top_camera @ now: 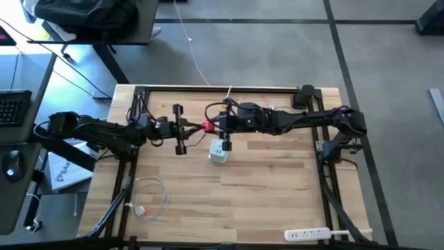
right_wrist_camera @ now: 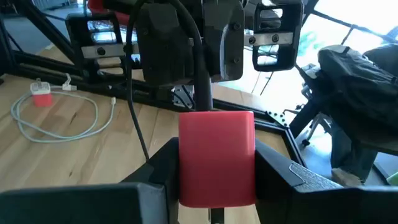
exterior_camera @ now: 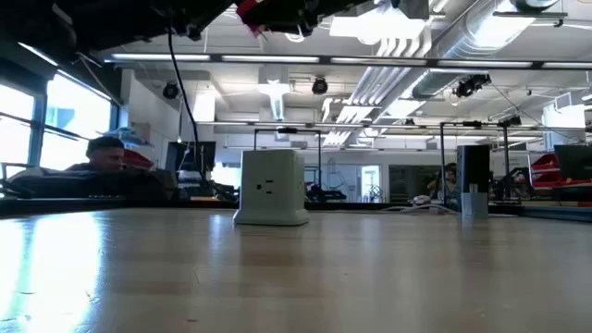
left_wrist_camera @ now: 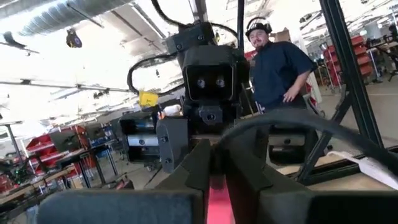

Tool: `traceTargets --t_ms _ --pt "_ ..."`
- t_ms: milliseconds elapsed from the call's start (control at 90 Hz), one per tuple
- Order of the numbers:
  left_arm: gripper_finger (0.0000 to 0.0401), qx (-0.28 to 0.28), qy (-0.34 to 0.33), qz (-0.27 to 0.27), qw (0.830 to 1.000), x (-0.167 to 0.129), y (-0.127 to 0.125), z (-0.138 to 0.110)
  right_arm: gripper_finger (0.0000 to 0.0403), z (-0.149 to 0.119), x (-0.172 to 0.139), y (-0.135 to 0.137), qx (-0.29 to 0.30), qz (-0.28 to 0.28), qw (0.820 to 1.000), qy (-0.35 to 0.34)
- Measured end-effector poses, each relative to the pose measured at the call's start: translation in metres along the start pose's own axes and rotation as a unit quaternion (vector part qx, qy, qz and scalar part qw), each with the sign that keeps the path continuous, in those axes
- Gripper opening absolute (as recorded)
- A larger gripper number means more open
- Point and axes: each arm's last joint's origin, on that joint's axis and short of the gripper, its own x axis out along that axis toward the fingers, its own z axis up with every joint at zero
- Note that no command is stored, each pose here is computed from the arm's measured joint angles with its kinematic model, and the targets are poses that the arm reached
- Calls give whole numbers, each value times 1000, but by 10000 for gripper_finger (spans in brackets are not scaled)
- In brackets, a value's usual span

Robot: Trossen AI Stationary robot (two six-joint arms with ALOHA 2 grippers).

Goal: Insert USB
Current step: Insert the black charger cable into the pink charger adapter, then insert the pink charger adapter into the top white outlet extension

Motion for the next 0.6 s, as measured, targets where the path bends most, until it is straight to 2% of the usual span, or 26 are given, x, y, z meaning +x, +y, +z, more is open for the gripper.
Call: traceTargets --t_ms 378,522,600 --pt "107 -17 -7 5 1000 -2 2 5 114 3 -2 0 -1 -10 1000 -3" --pt "130 -19 18 -24 999 -9 -1 7 114 20 -16 -6 -8 -28 999 -41" --pt "137 -12 4 -26 1000 -14 1 17 114 23 -21 -8 -9 -34 998 -42"
